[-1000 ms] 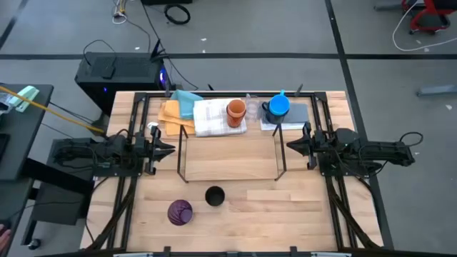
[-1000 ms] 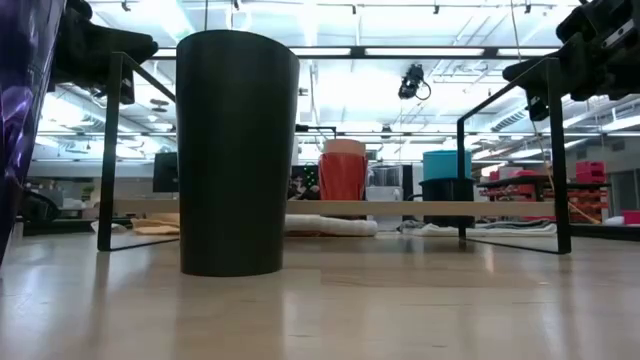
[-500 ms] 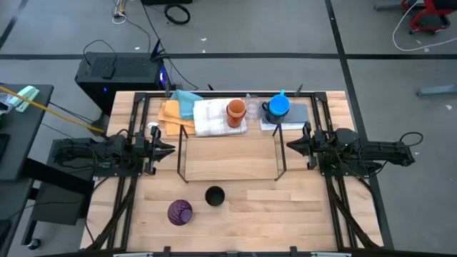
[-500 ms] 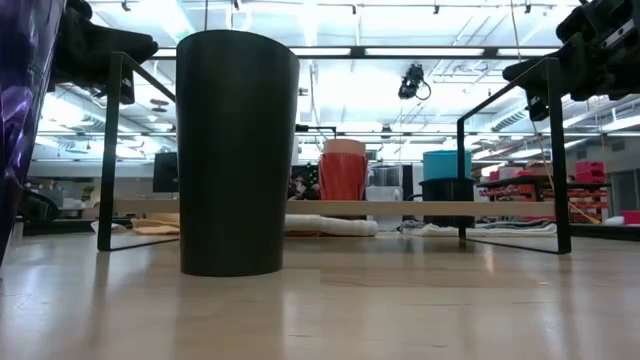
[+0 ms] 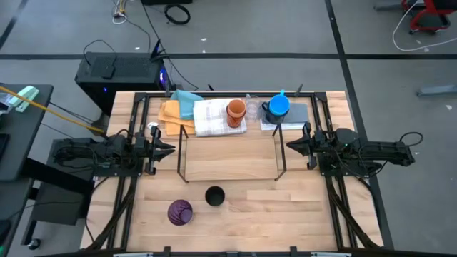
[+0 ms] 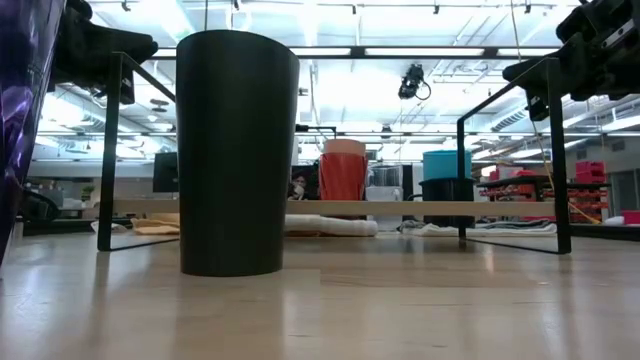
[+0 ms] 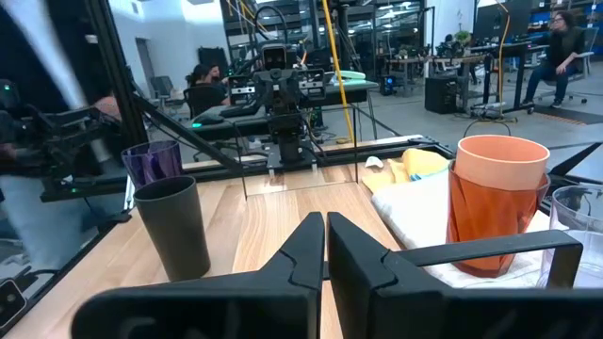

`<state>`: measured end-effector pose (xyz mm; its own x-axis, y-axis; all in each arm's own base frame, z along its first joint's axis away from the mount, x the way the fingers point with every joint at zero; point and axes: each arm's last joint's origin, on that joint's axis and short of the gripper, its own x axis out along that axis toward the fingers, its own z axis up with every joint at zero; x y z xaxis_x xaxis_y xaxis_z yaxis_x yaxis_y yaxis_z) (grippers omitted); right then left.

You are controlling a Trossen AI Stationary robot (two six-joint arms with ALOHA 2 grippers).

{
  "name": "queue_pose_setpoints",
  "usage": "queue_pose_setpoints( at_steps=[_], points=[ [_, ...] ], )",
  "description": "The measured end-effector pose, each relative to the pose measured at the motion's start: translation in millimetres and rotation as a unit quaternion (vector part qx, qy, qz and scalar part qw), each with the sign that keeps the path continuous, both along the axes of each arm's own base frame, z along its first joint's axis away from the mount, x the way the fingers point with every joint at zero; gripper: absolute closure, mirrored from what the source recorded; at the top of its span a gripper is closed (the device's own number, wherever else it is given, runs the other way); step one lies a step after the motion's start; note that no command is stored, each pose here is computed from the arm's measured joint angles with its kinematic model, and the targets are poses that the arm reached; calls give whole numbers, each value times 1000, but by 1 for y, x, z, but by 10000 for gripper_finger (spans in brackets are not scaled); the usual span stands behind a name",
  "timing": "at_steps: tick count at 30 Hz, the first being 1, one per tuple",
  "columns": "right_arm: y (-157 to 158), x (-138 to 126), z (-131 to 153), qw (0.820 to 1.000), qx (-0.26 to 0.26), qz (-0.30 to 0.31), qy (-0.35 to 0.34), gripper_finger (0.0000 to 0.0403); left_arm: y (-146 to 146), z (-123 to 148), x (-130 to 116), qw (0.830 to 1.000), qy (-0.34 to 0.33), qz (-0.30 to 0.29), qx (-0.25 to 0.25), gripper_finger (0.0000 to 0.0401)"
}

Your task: Stack small to large cups/mugs on shelf

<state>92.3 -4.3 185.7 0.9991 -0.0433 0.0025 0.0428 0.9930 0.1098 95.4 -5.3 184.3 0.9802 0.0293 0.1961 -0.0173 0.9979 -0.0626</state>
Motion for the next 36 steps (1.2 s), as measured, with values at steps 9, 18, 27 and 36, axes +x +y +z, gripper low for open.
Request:
queue_pose_setpoints(
  at_steps=[9,18,27,36],
  points=[
    [0,0,0,1000,0,0,0,378,0,0,0,1000,0,0,0,340],
    [0,0,0,1000,0,0,0,378,0,0,0,1000,0,0,0,348],
    [0,0,0,1000,0,0,0,378,0,0,0,1000,0,0,0,338],
    [0,0,0,1000,0,0,0,378,0,0,0,1000,0,0,0,342]
  ],
)
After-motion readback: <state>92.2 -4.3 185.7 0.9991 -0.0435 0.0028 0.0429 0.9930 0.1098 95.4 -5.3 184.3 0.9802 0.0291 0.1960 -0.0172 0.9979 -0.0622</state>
